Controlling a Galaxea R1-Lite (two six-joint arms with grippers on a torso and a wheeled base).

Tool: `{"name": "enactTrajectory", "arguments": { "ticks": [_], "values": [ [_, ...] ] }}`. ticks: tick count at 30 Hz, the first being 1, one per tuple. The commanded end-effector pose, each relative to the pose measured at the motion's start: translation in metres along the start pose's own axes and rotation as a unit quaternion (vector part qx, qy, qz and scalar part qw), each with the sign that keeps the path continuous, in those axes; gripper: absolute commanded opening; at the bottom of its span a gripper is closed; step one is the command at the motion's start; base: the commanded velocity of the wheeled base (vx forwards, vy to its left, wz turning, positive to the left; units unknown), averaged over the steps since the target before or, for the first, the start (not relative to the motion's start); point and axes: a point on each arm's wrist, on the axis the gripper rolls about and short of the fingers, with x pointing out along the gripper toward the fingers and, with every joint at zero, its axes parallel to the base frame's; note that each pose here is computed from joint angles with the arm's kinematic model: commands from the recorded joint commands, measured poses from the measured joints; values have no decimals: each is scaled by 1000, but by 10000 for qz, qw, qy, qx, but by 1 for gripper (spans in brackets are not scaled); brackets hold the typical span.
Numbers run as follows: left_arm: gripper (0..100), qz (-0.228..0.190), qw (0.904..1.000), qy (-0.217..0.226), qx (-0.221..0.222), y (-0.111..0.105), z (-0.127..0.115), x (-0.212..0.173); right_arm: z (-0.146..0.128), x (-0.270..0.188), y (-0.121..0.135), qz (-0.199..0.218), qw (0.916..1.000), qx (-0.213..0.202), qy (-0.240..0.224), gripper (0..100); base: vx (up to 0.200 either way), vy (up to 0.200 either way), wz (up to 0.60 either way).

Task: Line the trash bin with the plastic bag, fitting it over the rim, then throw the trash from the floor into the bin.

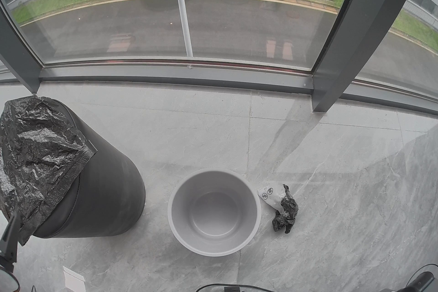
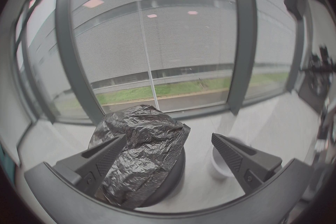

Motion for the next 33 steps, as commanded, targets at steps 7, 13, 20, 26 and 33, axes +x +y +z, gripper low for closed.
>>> {"name": "enactTrajectory", "arguments": {
  "ticks": [7, 13, 20, 26, 33],
  "values": [
    [100, -1260, 9270, 1250, 3304, -5, -2, 73, -8, 130, 9, 642, 9926, 573, 859, 100, 0, 0, 0],
    [100, -1193, 8837, 1144, 4378, -6, 5, 94, -19, 143, 8, 465, 9931, 660, 855, 100, 0, 0, 0],
    [100, -1287, 8702, 954, 4659, -27, 8, 134, -22, 146, 7, 445, 9924, 666, 930, 100, 0, 0, 0],
    [100, -1386, 8685, 1144, 4620, -38, -3, 157, -22, 146, 7, 421, 9925, 664, 934, 100, 0, 0, 0],
    [100, -1060, 8711, 1480, 4561, -37, -9, 157, -25, 149, 6, 384, 9918, 670, 1014, 100, 0, 0, 0]
  ]
}}
